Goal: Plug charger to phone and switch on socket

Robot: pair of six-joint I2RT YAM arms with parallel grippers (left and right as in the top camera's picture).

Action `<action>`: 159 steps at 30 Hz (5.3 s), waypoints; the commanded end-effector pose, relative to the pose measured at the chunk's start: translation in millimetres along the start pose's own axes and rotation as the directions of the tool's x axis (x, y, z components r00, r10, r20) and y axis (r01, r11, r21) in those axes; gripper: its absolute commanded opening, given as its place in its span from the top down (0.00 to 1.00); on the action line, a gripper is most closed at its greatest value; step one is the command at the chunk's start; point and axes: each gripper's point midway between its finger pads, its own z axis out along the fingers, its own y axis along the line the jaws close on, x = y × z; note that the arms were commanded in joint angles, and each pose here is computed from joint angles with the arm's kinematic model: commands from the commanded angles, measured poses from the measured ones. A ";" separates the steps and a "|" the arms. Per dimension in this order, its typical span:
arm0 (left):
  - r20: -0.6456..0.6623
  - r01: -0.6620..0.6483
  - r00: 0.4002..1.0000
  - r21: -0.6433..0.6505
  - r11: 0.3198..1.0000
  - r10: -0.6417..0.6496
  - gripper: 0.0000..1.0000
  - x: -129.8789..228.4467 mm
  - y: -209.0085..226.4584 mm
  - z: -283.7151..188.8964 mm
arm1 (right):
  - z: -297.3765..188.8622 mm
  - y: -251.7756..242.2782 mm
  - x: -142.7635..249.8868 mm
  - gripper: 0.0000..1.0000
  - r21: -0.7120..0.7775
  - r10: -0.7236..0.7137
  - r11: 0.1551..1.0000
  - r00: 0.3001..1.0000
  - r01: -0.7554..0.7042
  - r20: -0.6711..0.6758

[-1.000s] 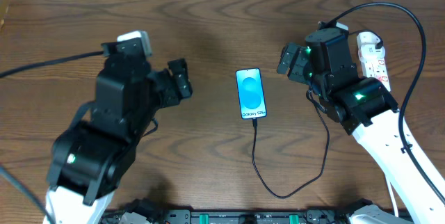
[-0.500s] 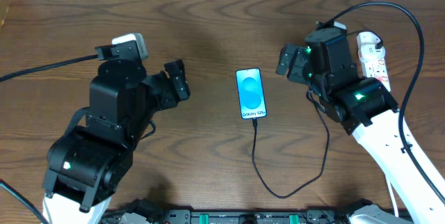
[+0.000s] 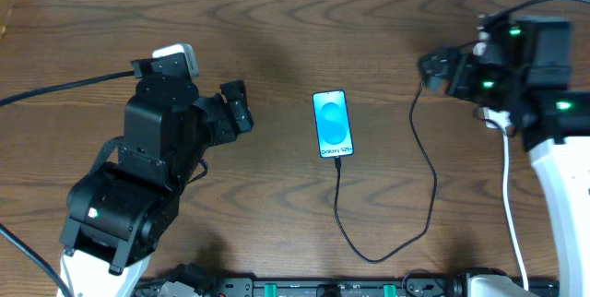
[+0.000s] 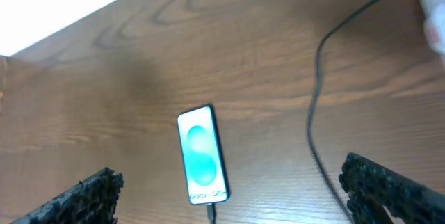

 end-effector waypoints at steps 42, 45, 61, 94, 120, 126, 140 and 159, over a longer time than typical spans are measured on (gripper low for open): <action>-0.010 -0.017 1.000 -0.021 1.000 0.017 0.08 1.9 4.3 -1.2 | 99.4 -217.2 -66.9 0.01 0.162 -0.008 0.984 0.921 0.076 -0.388; -0.010 -0.017 1.000 -0.021 1.000 0.017 0.07 1.9 4.3 -1.2 | 110.7 -224.7 -59.3 0.01 0.161 0.005 0.985 0.913 0.066 -0.407; -0.010 -0.017 1.000 -0.021 1.000 0.017 0.07 1.9 4.3 -1.2 | 153.3 -232.9 -25.7 0.01 0.057 0.014 0.998 0.890 0.013 -0.455; -0.010 -0.017 1.000 -0.021 1.000 0.017 0.07 1.9 4.3 -1.2 | 169.8 -204.2 11.2 0.04 -0.157 0.025 0.981 0.873 -0.116 -0.486; -0.010 -0.017 1.000 -0.021 1.000 0.017 0.07 1.9 4.3 -1.2 | 93.7 -194.7 -45.0 0.01 0.110 0.093 0.992 0.935 -0.058 -0.342; -0.010 -0.017 1.000 -0.021 1.000 0.017 0.07 1.9 4.3 -1.2 | 26.4 -171.1 -74.8 0.01 0.273 0.127 0.959 0.974 -0.073 -0.186; -0.010 -0.017 1.000 -0.021 1.000 0.017 0.07 1.9 4.3 -1.2 | -62.4 -106.9 -81.3 0.01 0.250 0.086 0.965 0.996 -0.076 -0.027; -0.010 -0.017 1.000 -0.021 1.000 0.017 0.07 1.9 4.3 -1.2 | -61.5 -107.4 -81.1 0.01 0.250 0.087 0.965 0.996 -0.077 -0.030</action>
